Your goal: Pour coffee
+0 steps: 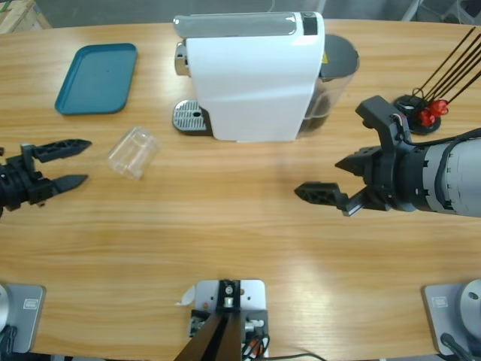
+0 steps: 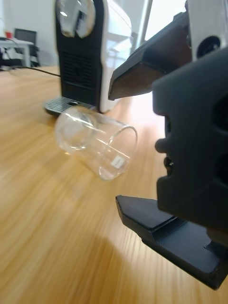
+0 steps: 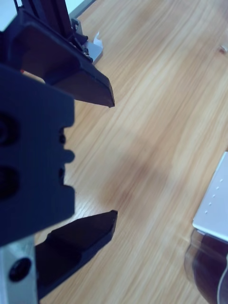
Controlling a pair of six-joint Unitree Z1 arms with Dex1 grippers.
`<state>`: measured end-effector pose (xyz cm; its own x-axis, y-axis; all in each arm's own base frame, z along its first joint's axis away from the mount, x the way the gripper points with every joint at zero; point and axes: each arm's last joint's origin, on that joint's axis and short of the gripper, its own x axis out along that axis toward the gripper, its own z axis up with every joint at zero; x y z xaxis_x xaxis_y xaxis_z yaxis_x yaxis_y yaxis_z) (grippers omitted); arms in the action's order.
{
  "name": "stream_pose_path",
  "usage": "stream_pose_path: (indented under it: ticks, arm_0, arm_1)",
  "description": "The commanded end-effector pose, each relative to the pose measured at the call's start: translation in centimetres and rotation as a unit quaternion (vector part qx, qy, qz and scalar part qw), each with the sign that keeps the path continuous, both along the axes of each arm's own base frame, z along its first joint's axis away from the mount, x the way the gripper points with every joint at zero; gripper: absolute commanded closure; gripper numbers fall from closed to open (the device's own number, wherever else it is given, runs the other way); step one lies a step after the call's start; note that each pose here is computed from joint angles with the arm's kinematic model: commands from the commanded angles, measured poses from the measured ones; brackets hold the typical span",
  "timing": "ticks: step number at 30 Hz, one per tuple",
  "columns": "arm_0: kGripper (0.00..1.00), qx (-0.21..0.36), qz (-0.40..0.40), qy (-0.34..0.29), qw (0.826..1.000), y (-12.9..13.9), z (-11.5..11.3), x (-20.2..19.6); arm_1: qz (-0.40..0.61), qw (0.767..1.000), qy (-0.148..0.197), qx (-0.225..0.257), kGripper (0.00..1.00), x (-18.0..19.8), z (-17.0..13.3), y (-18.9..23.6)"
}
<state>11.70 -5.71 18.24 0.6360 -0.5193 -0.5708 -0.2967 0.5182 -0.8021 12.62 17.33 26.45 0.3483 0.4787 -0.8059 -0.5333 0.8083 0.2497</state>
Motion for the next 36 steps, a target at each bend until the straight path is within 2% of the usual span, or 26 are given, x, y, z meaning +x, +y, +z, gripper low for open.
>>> stream_pose_path:
  ticks: [1,9,23,24,26,27,28,29,30,31,36]
  arm_0:
    - [0.128,-0.009,-0.051,0.018,0.999,-1.6,-0.4,0.2]
    - [0.128,-0.035,-0.082,0.0,0.996,-5.0,-1.3,2.6]
    - [0.165,-0.016,-0.044,-0.026,0.999,-4.3,-1.0,2.4]
    - [0.149,-0.014,-0.042,-0.026,0.999,-4.2,-1.1,2.3]
    - [0.009,-0.012,-0.039,-0.026,0.999,-4.2,-1.1,2.3]
    - [0.0,-0.012,-0.038,-0.027,0.999,-4.2,-1.1,2.4]
    - [0.009,-0.012,-0.037,-0.028,0.999,-4.2,-1.1,2.4]
    - [0.11,-0.012,-0.038,-0.029,0.999,-4.2,-1.1,2.4]
    - [0.362,-0.009,-0.034,-0.029,0.999,-4.1,-1.1,2.3]
    - [0.433,-0.004,-0.029,-0.029,0.999,-3.9,-1.2,2.2]
    - [0.437,0.013,-0.005,-0.04,0.999,-3.4,-1.2,1.9]
  arm_1:
    - [-0.008,1.0,0.017,-0.011,0.018,-0.4,-1.3,-0.8]
    - [-0.009,1.0,0.019,-0.011,0.018,-0.5,-1.4,-1.0]
    - [-0.009,1.0,0.019,-0.006,0.018,-0.6,-1.5,-1.0]
    - [-0.009,1.0,0.019,-0.006,0.018,-0.6,-1.6,-1.0]
    - [-0.008,1.0,0.019,-0.005,0.018,-0.6,-1.5,-1.0]
    - [-0.008,1.0,0.02,-0.005,0.018,-0.6,-1.5,-1.0]
    - [-0.007,1.0,0.02,-0.005,0.018,-0.6,-1.5,-1.0]
    - [-0.007,1.0,0.019,-0.004,0.018,-0.6,-1.5,-1.0]
    - [-0.007,1.0,0.019,-0.003,0.018,-0.6,-1.5,-1.0]
    - [-0.006,1.0,0.02,-0.002,0.018,-0.6,-1.5,-1.0]
    - [-0.004,1.0,0.021,0.0,0.018,-0.7,-1.4,-1.0]
